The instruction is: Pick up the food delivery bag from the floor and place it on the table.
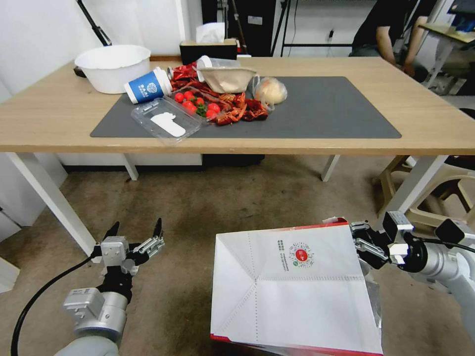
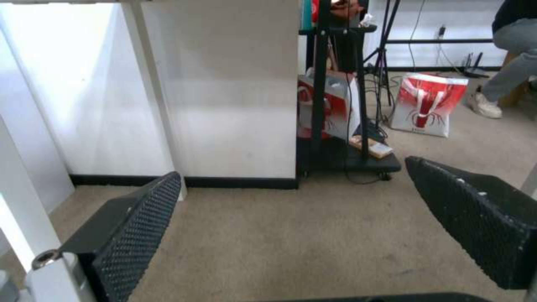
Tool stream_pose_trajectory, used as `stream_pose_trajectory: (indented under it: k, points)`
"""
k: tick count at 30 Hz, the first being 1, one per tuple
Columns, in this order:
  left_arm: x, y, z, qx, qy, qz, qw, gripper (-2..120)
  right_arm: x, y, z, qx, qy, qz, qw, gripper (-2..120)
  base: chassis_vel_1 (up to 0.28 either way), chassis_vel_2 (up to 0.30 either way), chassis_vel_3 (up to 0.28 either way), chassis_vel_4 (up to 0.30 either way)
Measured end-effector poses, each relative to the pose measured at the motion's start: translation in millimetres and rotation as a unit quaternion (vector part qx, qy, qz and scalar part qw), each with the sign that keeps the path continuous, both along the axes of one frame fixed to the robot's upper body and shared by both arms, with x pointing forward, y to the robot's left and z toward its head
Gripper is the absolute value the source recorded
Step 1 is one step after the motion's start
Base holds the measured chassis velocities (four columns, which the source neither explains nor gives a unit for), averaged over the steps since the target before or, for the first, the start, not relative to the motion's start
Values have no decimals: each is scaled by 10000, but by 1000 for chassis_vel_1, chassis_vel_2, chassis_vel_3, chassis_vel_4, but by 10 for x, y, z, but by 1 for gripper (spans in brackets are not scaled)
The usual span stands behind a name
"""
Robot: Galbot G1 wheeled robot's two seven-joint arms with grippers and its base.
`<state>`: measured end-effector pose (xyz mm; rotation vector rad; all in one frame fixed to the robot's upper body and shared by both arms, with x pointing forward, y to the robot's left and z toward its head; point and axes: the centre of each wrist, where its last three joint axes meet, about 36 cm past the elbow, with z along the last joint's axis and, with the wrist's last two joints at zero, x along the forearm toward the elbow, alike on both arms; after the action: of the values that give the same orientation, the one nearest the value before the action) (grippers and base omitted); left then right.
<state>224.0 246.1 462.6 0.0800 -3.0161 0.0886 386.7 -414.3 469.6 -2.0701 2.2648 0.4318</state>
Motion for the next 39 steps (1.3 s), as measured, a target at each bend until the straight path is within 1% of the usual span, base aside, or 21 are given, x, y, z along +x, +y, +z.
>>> stream_pose_trajectory:
  k: [39]
  points:
    - [-15, -15, -8, 29, 11, -64, 10000, 100, -1, 4, 23, -54, -24, 86, 9999, 0, 0, 0, 0, 0]
